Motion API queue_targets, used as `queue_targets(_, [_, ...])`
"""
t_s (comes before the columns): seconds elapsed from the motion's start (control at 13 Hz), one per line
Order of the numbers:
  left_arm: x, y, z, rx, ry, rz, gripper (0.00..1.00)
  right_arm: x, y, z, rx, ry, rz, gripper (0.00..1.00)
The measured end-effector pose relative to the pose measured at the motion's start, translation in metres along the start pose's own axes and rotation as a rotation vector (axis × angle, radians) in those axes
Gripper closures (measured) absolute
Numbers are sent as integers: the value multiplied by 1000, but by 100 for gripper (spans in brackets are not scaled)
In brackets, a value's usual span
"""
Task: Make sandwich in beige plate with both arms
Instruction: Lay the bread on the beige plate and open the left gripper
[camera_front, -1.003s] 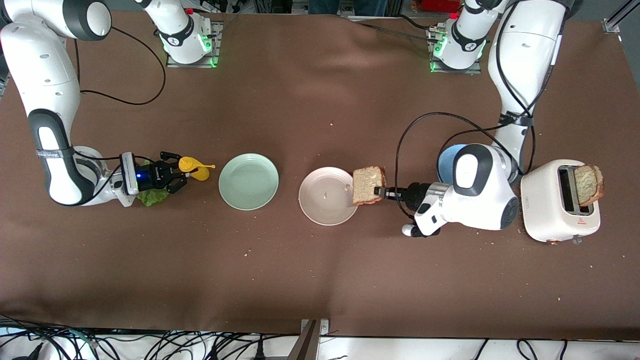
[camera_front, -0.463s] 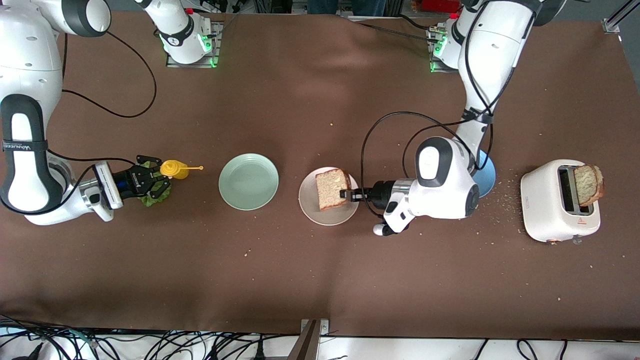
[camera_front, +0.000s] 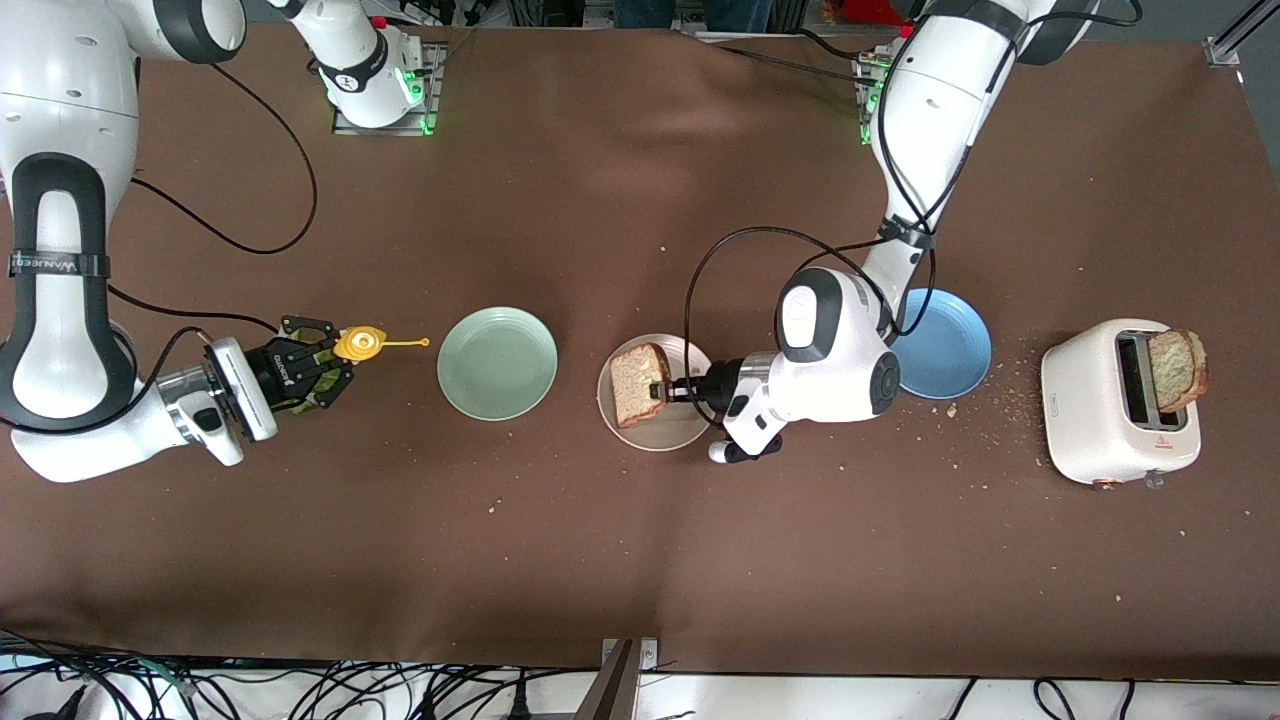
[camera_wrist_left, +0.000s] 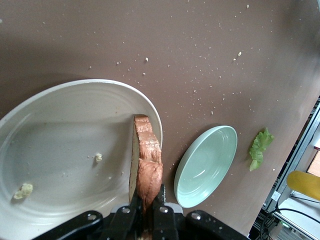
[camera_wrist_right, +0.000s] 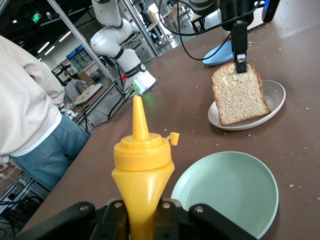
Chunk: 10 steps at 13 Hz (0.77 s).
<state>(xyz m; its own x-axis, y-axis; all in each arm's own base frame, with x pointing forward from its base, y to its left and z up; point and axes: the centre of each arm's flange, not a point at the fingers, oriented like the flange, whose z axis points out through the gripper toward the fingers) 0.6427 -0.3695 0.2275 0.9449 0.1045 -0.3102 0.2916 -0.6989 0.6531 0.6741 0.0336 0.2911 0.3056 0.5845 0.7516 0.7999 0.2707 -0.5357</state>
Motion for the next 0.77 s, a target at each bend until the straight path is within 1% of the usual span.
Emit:
queue_targets(0.08, [1,-3,2,22,6,13,76,10,0,1,-3,-26,28,91])
queue_targets(0.15, [3,-8,2,77,15,46,67,18,1,2,-7,-46,57,91])
queue_targets(0.23, [5,-11,-1,135,26,82,56,25,3,5,-15,-66,86,91])
queue_targets(0.31, [9,-15,-6,174,39,104,44,33,6,10,-25,-88,113,91])
queue_targets(0.39, [15,-19,-14,193,53,110,32,42,9,18,-33,-110,133,91])
queue_targets(0.46, [21,-24,-23,212,67,115,23,53,13,27,-40,-136,150,91])
queue_targets(0.62, [32,-36,-46,284,76,138,1,71,18,43,-51,-171,183,91])
queue_targets(0.77, [41,-53,-91,381,41,140,0,82,22,54,-70,-210,216,91])
